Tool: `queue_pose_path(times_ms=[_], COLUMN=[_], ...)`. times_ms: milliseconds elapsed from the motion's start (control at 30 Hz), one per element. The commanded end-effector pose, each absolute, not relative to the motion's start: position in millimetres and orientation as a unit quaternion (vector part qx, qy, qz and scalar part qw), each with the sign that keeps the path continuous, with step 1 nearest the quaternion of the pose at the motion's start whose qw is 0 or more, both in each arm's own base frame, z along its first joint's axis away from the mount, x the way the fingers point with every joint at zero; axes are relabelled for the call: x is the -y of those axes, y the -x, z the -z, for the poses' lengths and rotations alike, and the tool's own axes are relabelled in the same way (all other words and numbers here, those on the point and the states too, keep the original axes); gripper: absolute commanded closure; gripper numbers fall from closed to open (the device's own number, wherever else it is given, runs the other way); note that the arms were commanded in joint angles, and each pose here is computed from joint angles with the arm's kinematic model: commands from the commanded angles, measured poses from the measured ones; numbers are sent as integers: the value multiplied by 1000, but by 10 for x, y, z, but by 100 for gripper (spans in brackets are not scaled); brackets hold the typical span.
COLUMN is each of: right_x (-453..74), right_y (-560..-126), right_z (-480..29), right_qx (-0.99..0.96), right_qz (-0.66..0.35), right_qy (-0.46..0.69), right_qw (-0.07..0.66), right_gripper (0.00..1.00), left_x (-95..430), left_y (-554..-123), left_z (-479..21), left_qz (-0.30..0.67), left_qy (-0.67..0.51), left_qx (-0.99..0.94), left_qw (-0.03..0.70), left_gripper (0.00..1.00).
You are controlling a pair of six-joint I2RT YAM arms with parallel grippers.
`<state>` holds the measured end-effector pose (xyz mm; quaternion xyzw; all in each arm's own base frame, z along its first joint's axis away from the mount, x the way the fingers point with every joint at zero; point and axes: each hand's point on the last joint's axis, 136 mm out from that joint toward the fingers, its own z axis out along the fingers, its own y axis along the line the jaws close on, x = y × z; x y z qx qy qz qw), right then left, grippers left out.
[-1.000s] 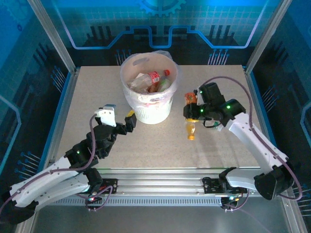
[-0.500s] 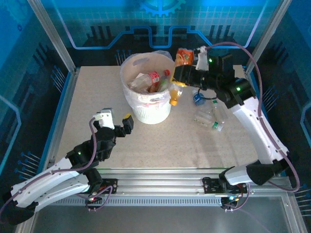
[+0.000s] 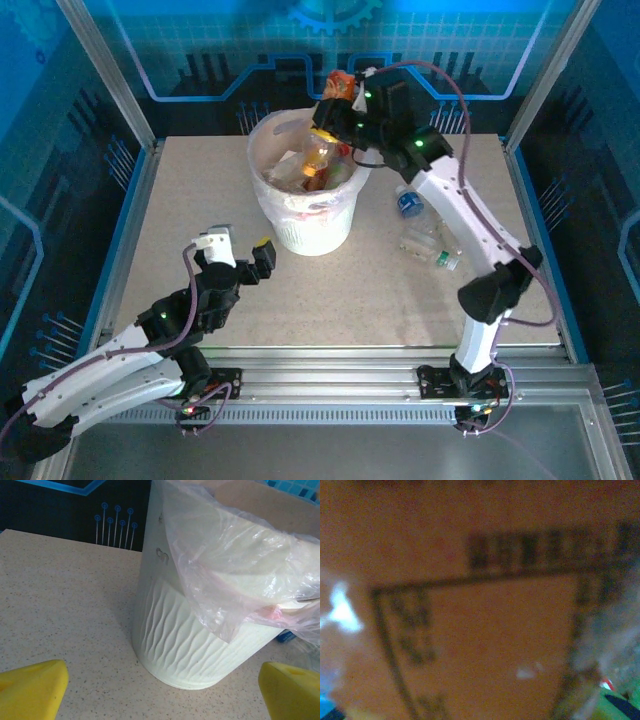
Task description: Put the plastic bottles in the bin
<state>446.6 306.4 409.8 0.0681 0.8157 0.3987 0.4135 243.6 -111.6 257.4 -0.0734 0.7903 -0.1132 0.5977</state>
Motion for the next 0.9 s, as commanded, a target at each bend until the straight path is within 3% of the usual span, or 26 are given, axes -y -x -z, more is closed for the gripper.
queue_pose_path(times_ms=[0,667,867], right_x=[-3230,-3872,-3925], right_y=[-4596,-4844,-4814], right_z=[-4196,-3768,-3726], right_qx=[-800,-779,-776], right_qz=[-390,-322,-314], right_qy=[-95,-100,-96], right_qw=[445,528,538], right_gripper=[68,57,49], left_x=[1168,1347,1346], left_y=[-2421,-2398,-2390], left_z=[-2536,-2526,-2508], left_qz=[132,172,175], left_qy=[69,43,45], left_qx=[-796,-799,-800], left_qw=[586,574,572], left_gripper=[1,1,1])
